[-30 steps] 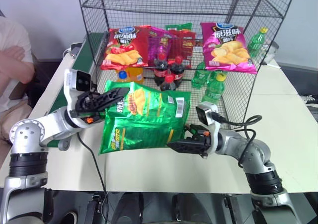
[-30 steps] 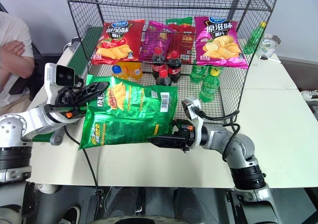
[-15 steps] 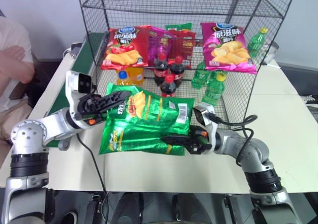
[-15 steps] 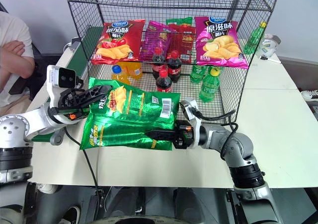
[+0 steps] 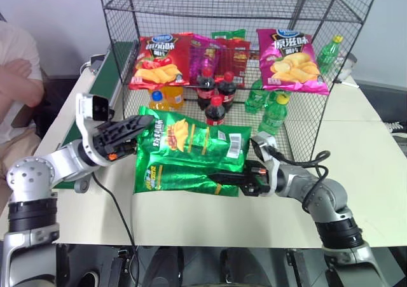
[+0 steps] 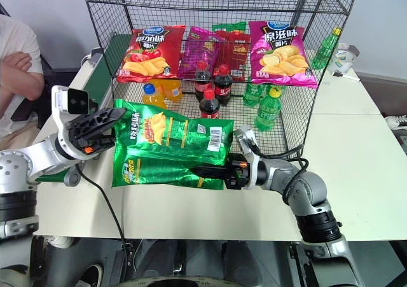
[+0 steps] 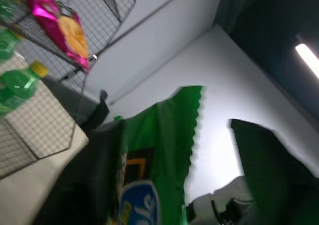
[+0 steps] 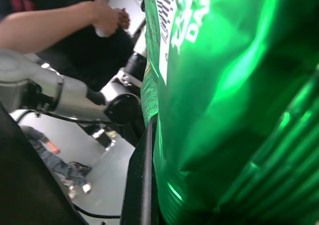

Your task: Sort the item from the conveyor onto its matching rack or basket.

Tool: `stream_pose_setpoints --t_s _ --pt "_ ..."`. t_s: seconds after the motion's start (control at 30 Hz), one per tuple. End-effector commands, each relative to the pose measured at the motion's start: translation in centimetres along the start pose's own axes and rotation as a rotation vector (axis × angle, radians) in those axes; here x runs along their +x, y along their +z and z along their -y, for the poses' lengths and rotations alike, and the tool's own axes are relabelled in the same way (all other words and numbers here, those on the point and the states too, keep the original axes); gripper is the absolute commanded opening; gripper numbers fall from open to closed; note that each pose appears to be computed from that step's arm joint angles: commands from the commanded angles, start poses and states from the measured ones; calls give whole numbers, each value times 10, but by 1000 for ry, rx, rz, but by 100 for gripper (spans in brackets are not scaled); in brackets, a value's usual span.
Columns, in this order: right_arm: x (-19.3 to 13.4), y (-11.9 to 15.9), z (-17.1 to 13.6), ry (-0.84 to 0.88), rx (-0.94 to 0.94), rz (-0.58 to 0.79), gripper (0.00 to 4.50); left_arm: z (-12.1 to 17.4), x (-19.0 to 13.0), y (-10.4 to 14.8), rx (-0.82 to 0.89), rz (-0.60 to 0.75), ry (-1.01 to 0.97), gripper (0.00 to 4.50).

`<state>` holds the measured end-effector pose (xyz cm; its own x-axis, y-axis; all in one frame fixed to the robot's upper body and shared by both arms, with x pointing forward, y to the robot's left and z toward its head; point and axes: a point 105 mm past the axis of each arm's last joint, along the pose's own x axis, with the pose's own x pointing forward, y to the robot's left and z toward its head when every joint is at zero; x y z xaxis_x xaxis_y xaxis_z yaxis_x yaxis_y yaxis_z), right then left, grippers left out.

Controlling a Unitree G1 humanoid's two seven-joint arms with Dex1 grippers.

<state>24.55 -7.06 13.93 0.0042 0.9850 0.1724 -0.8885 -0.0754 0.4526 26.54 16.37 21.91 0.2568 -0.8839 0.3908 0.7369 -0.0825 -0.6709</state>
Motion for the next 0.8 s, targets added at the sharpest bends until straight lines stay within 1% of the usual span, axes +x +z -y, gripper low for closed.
stream_pose_setpoints --t_s 0.03,0.1,0.17,0.23,0.3,0.43,0.57,0.6,0.67,0.77,0.8 --pt "-4 5 -10 -20 -131 -39 0 9 -11 2 116 -9 47 419" --pt "-7 4 -11 -43 -163 -55 0 7 -17 0 150 -12 83 419" --pt "-12 4 -2 -144 -335 -103 0 -3 -28 -1 255 -27 173 419" --pt "-15 27 5 -261 -551 -43 0 -10 -39 -3 358 -55 246 419" --pt "-16 48 2 -320 -653 50 0 -15 -46 -6 402 -71 285 419" --pt "-24 69 5 -502 -1070 -11 0 -20 -56 -14 427 -78 303 419" --pt "-27 83 -7 -552 -1220 35 0 -23 -56 -13 444 -62 303 419" --pt "-28 93 -11 -590 -1294 56 0 -24 -56 -13 456 -69 304 419" --pt "-30 108 -18 -645 -1380 96 0 -25 -56 -12 474 -77 306 419" --pt "-32 128 -24 -723 -1509 109 0 -26 -54 -12 496 -101 304 419" --pt "-34 133 -23 -765 -1584 71 0 -27 -54 -11 506 -104 303 419"
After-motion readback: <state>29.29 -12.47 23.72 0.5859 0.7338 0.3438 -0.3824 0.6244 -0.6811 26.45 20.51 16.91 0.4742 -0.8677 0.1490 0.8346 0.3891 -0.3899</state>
